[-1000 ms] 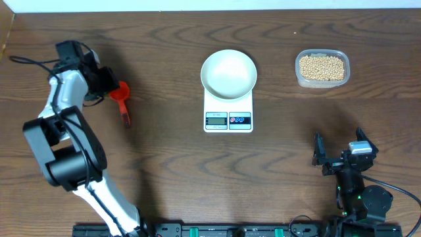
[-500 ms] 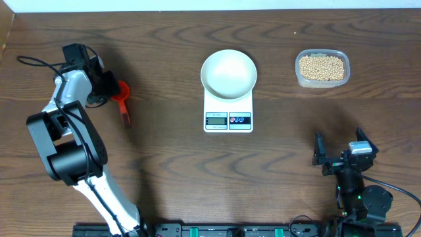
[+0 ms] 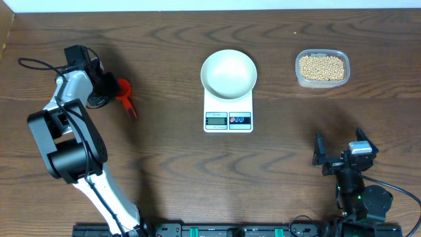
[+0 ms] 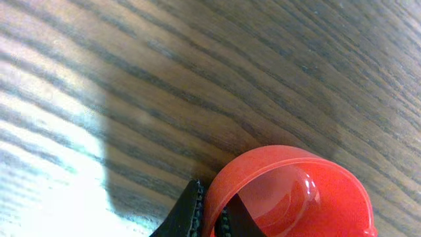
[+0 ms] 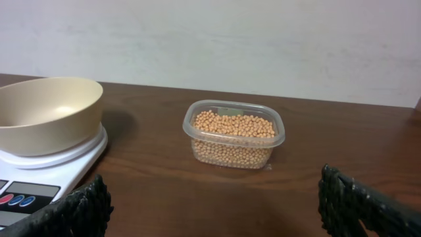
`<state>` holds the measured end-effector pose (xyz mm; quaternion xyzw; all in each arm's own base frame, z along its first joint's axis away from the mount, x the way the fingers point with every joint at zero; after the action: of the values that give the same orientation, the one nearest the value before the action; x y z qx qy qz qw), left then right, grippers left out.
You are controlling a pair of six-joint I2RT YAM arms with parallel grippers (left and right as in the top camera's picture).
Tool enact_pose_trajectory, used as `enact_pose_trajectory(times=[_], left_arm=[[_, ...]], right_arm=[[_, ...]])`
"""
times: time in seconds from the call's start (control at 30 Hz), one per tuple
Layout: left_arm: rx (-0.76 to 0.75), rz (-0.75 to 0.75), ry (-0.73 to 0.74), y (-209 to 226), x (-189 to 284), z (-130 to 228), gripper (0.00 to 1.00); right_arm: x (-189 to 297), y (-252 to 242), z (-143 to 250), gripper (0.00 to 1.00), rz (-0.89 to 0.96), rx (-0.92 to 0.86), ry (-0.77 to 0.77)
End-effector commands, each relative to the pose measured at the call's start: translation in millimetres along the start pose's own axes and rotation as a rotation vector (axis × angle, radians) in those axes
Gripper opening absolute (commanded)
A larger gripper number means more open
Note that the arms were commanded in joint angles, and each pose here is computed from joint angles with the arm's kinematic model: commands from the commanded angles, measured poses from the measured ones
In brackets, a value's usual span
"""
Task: Scoop item into bowl and weigh 50g on scale
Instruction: 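Lift the red scoop and carry it right toward the bowl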
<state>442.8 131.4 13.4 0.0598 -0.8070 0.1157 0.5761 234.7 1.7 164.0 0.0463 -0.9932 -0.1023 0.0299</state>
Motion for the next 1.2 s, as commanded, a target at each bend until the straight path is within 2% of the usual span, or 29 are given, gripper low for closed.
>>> enact_pose_trajectory(times=[0.0,0.1,0.2,0.4,0.7,1.0,1.17], left_arm=[[0.115,-0.007,-0.11,-3.3,45.5,-23.2,0.07],[0.226,0.011,-0.213,-9.4,89.7,-40.1,0.07],[0.315,0.124,-0.301,-34.1,136.2,-52.3,0.07],[0.377,0.351,-0.327,-103.7,184.0,-53.7,0.07],[0.287,0.487,-0.212,-224.3,188.0,-19.8,0.07],[0.313,0.455,-0.184,-295.3,186.0,15.4,0.07],[0.279,0.465,-0.213,-319.8,190.3,23.5,0.07]], right_arm=[[-0.1,1.9,1.8,0.99,-0.009,-0.012,0.004],[-0.1,1.9,1.8,0.99,-0.009,-0.012,0.004],[-0.1,1.9,1.8,0.99,-0.009,-0.012,0.004],[-0.1,1.8,1.8,0.99,-0.009,-0.012,0.004],[-0.1,2.0,1.7,0.99,-0.01,-0.012,0.004],[0.0,6.2,2.5,0.99,-0.036,-0.015,0.009],[0.1,7.2,2.1,0.99,-0.041,-0.172,0.011]])
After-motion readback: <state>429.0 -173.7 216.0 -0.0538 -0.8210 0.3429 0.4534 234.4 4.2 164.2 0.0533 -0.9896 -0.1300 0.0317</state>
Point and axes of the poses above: each gripper's point midway between its finger pads, its own x axis back along the fingers, its own y axis along the line the jaws close on, z = x × y, the point moved 1 cm from there along x, back along the fingers, and after that the axes turned 15 degrees about -x, right-handed, at the moved point
